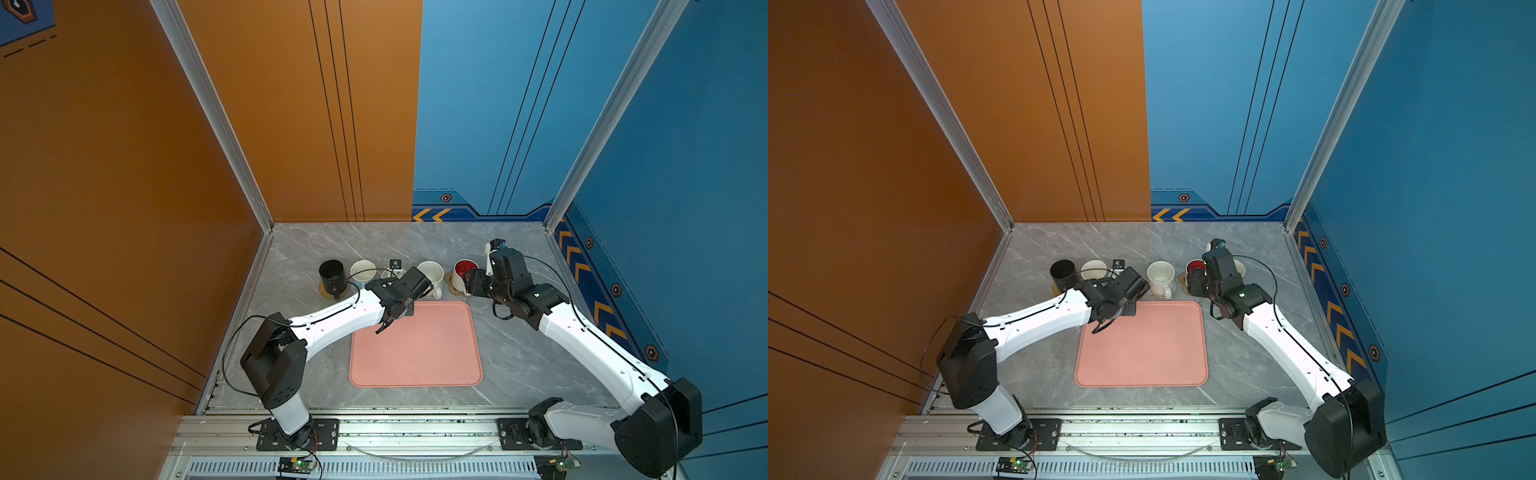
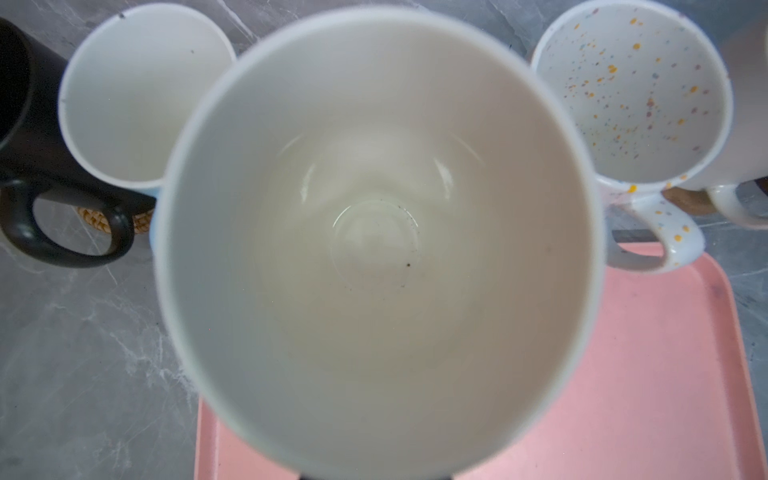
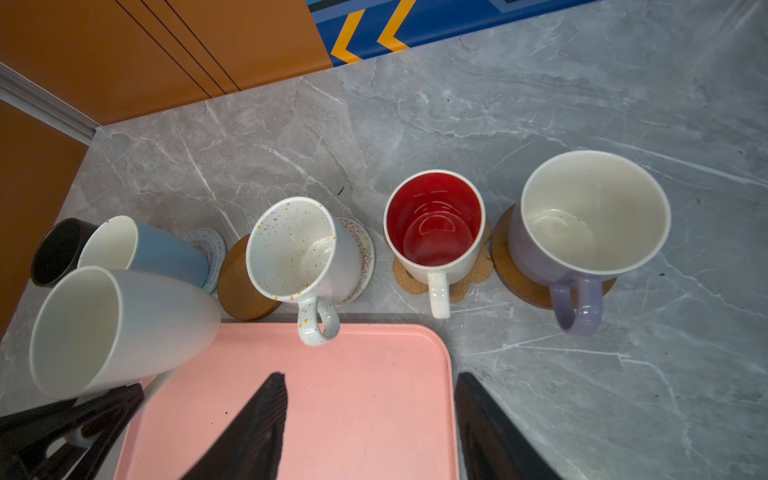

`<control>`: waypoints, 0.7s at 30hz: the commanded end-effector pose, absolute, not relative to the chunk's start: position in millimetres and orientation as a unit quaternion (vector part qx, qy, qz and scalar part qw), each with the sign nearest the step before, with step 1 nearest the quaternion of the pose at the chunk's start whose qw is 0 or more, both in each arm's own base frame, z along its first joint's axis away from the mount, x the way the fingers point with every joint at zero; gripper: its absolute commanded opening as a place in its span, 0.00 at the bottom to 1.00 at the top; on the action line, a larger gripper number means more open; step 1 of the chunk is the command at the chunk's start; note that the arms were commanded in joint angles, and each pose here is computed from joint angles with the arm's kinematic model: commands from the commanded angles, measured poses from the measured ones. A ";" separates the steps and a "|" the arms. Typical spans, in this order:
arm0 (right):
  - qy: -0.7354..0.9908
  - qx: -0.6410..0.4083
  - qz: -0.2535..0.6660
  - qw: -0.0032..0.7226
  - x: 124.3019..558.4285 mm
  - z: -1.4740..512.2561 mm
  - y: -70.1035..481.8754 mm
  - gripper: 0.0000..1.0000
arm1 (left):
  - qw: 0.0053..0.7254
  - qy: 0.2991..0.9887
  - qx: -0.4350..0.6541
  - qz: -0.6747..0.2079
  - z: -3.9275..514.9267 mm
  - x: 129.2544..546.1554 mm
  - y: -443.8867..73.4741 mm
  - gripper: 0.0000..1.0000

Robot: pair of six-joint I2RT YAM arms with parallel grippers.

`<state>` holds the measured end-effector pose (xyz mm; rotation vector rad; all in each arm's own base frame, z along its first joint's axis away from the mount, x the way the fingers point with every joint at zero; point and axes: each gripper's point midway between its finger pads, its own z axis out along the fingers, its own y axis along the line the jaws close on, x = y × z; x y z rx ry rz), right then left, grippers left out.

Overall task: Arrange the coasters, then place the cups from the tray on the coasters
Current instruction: 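Carry the plain white mug with the left gripper to the wooden coaster, then lower the plain white mug onto the wooden coaster and open the left gripper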

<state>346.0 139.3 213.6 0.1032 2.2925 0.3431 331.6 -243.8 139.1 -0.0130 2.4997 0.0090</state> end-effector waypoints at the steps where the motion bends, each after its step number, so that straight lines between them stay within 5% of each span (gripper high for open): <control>1: 0.900 0.047 0.147 0.409 347.1 218.5 139.1 0.63 | 0.344 0.939 0.001 0.020 152.2 353.4 -243.1 0.00; 21: 0.902 0.049 0.143 0.404 347.6 215.3 136.7 0.63 | 0.332 0.943 -0.004 -0.016 124.4 396.9 -251.9 0.00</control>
